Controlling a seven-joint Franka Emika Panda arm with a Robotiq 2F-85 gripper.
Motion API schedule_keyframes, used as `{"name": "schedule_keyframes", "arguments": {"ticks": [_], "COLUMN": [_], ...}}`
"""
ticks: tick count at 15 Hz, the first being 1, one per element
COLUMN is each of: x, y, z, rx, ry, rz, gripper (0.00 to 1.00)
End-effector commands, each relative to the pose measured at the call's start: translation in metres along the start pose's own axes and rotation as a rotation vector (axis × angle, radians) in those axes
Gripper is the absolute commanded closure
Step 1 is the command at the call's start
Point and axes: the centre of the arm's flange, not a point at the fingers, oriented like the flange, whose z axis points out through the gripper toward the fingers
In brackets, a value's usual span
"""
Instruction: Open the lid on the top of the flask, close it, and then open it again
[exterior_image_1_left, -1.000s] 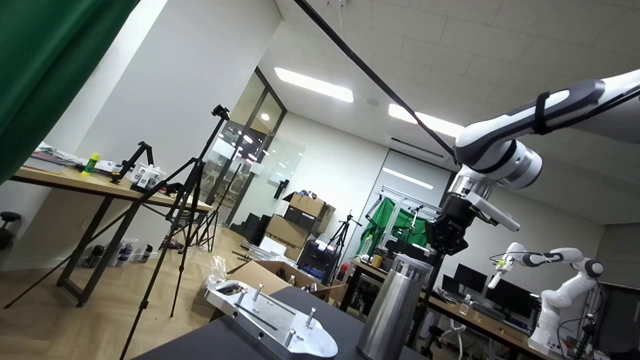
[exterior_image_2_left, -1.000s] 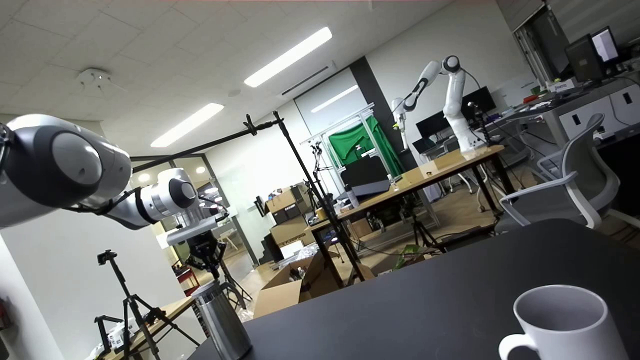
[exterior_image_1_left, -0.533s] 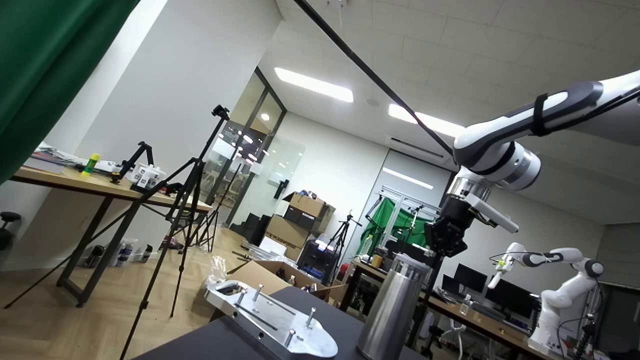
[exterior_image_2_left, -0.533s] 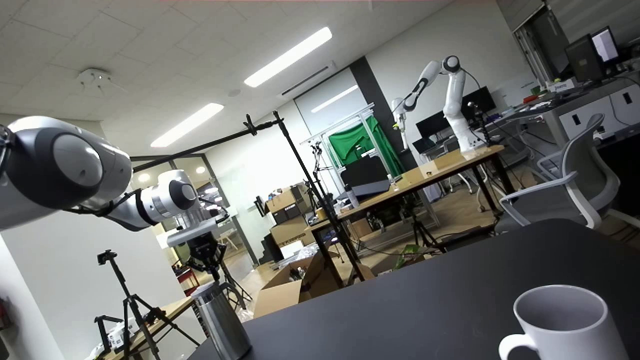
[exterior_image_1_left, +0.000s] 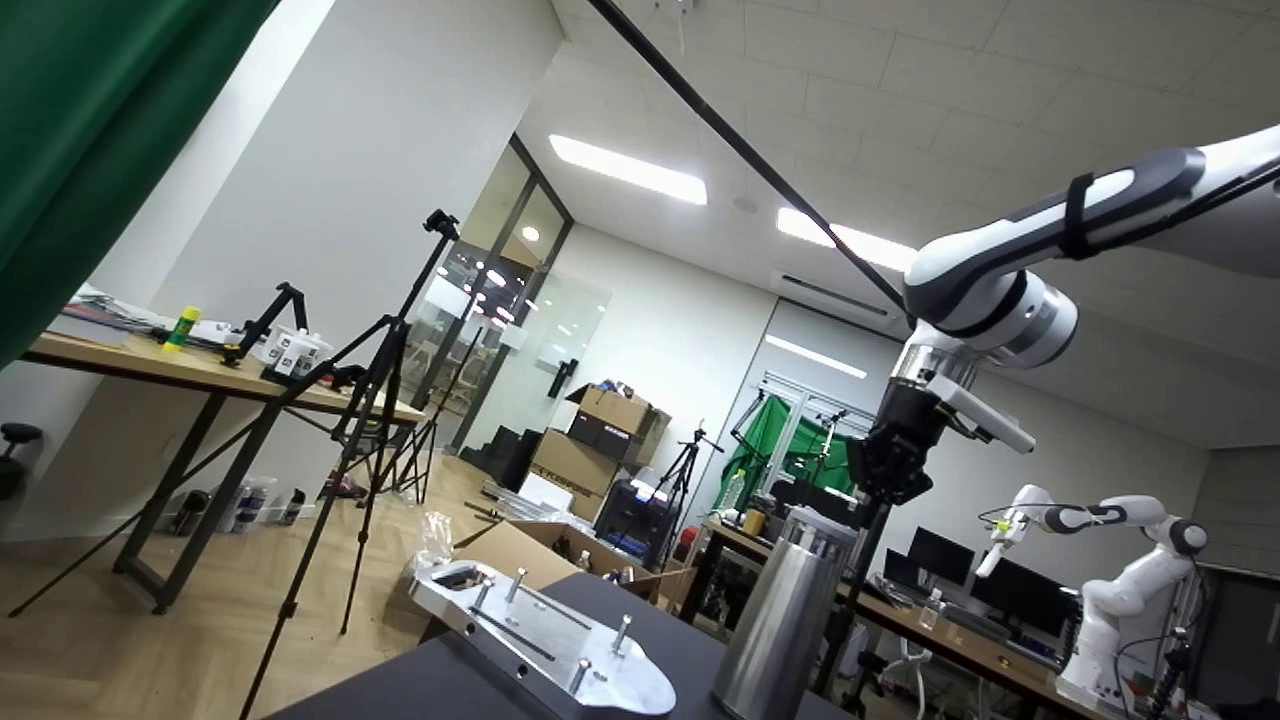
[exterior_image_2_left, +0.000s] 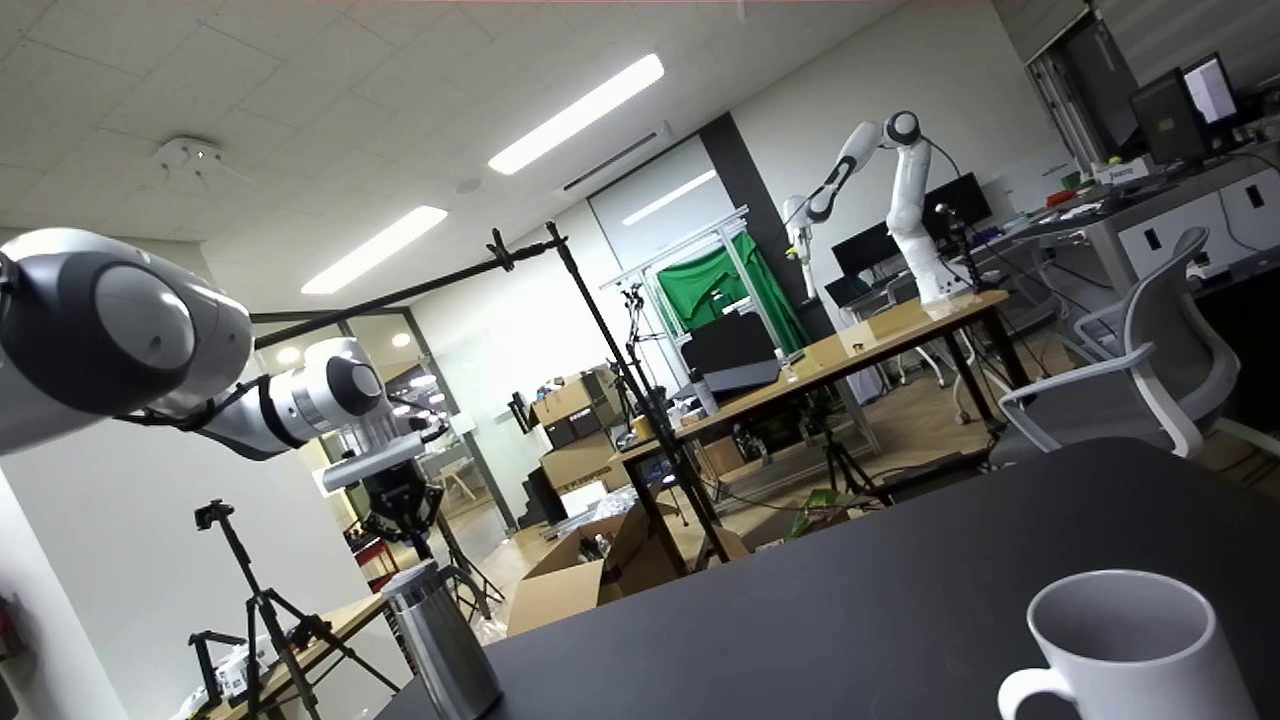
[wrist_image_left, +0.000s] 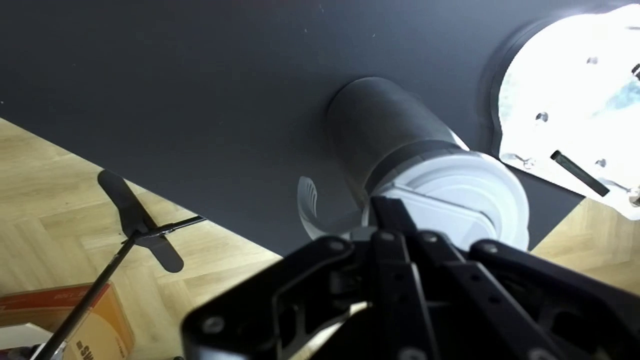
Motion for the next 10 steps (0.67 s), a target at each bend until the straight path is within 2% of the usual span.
{"name": "schedule_keyframes", "arguments": {"ticks": [1, 10], "x": [0.001, 0.005], "y": [-0.017, -0.069], "z": [-0.027, -0.011], "rx": [-0.043, -0.056], "ry": [-0.026, -0.042], "rz": [-0.011, -0.102], "gripper": [1.0, 1.0]}}
